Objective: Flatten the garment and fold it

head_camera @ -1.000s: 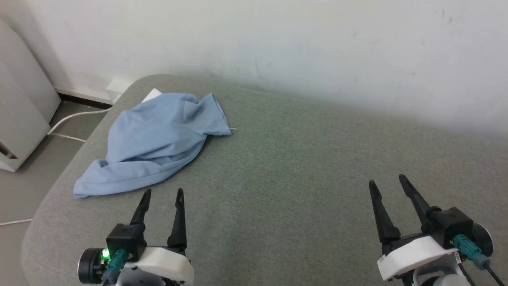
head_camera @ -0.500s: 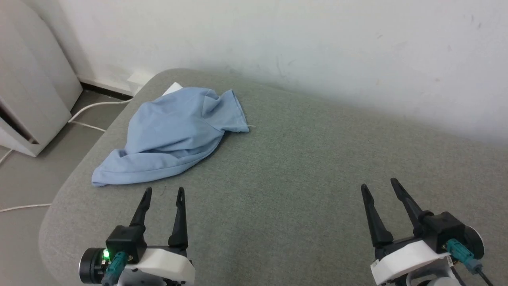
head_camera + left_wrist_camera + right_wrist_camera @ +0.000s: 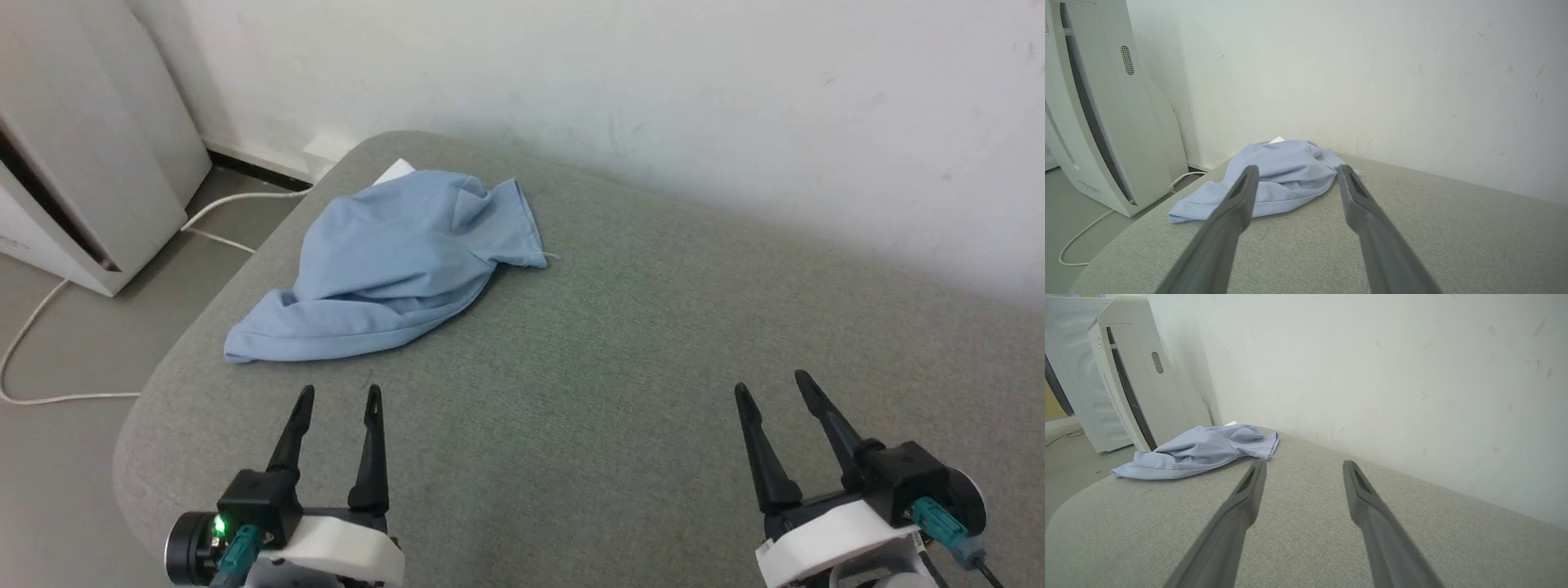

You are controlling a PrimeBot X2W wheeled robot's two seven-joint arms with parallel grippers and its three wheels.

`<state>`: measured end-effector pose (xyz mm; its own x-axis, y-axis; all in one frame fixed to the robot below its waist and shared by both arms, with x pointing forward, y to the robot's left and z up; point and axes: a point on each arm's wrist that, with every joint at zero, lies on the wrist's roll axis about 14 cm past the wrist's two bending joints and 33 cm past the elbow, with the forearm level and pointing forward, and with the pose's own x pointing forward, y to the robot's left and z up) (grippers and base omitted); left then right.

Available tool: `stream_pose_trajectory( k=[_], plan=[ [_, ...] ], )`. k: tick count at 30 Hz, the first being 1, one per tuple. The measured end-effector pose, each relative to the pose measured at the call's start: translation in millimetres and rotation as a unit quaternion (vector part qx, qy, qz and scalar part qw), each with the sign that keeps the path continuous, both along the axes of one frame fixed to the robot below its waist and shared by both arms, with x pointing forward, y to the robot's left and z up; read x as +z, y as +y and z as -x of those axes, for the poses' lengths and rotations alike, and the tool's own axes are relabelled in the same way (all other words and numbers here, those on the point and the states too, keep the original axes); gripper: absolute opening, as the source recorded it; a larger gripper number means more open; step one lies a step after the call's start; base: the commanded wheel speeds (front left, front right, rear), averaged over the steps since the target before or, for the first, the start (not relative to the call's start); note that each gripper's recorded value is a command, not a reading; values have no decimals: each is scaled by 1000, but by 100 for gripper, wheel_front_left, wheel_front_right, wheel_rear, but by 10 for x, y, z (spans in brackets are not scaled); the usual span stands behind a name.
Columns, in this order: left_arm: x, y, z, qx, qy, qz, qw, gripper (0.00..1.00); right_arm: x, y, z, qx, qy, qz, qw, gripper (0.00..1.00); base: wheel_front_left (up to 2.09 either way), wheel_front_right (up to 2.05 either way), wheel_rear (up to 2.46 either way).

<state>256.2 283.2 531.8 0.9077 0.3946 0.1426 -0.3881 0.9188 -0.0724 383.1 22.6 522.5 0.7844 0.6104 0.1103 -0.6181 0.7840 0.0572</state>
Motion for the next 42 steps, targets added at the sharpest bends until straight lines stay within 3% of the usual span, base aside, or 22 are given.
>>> stream_pose_trajectory(
  k=[18, 29, 34, 37, 42],
  plan=[
    [-178, 72, -35, 13, 18, 25, 999, 100, -161, 102, -65, 15, 8, 0, 1000, 100, 0, 0, 0],
    [-199, 477, -912, -7, 80, -7, 997, 100, -159, 16, -345, -6, -15, -4, 1000, 100, 0, 0, 0],
    [-303, 756, -1415, -24, 168, -18, 985, 100, -231, -93, -508, -25, 0, -30, 999, 100, 0, 0, 0],
    [-356, 896, -1706, -29, 205, 4, 978, 100, -230, -157, -599, -37, -3, -40, 999, 100, 0, 0, 0],
    [-726, 1026, -1999, -41, 332, 29, 942, 100, -400, -364, -711, -67, 13, -36, 997, 100, 0, 0, 0]
  ],
)
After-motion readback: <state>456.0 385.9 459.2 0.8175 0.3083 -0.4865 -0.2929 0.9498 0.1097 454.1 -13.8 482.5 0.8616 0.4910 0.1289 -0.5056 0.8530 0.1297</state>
